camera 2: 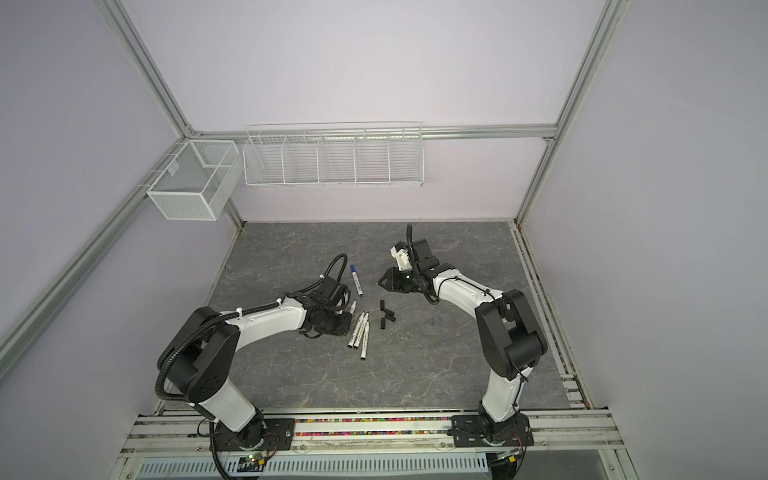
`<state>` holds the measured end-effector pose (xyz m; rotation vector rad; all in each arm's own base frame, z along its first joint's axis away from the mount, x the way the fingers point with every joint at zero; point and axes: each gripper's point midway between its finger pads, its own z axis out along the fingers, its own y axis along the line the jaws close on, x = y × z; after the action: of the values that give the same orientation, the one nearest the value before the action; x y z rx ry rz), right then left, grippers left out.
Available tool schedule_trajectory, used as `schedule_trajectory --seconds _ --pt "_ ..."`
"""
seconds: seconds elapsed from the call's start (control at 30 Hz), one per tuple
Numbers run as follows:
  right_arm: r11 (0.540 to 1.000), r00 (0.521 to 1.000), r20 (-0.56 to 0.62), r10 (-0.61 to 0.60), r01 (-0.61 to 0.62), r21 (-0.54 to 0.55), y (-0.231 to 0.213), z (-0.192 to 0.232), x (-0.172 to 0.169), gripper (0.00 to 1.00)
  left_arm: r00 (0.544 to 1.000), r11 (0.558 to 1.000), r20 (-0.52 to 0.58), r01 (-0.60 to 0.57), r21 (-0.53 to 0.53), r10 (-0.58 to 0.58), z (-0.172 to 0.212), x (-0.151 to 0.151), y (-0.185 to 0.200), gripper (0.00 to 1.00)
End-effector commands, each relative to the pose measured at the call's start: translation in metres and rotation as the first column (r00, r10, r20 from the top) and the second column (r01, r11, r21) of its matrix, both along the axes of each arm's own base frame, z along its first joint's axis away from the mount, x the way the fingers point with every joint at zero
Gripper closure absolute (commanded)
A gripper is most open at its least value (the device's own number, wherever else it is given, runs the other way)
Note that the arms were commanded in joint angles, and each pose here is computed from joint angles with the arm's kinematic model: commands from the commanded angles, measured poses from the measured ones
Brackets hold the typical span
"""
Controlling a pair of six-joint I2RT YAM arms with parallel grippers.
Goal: Insert the pens into the pen caps
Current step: 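Grasp a black-tipped white marker from the pile with the left gripper, then lift the marker upright with the left gripper while the right gripper approaches it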
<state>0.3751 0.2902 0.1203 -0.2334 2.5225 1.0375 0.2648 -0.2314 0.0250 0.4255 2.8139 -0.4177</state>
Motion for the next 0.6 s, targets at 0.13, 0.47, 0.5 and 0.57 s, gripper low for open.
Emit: schedule_trajectory --seconds 0.13,0.47,0.5,0.57 --pt "0.997 0.997 0.037 0.073 -0.074 0.035 0.004 0.017 -0.011 0.65 0.993 0.978 0.106 0.069 -0.196 -0.049 0.048 -0.004 -0.022 1.0" --pt "0.946 0.955 0.107 0.276 -0.29 0.145 0.042 0.051 -0.036 0.61 0.95 0.923 0.313 0.126 -0.362 -0.007 0.122 0.03 -0.054 1.0" --pt "0.945 0.954 0.111 0.277 -0.292 0.148 0.043 0.053 -0.036 0.61 0.949 0.923 0.315 0.129 -0.362 -0.01 0.122 0.031 -0.055 1.0" --pt "0.944 0.954 0.113 0.276 -0.291 0.152 0.044 0.055 -0.034 0.61 0.949 0.922 0.315 0.135 -0.363 -0.015 0.123 0.033 -0.057 1.0"
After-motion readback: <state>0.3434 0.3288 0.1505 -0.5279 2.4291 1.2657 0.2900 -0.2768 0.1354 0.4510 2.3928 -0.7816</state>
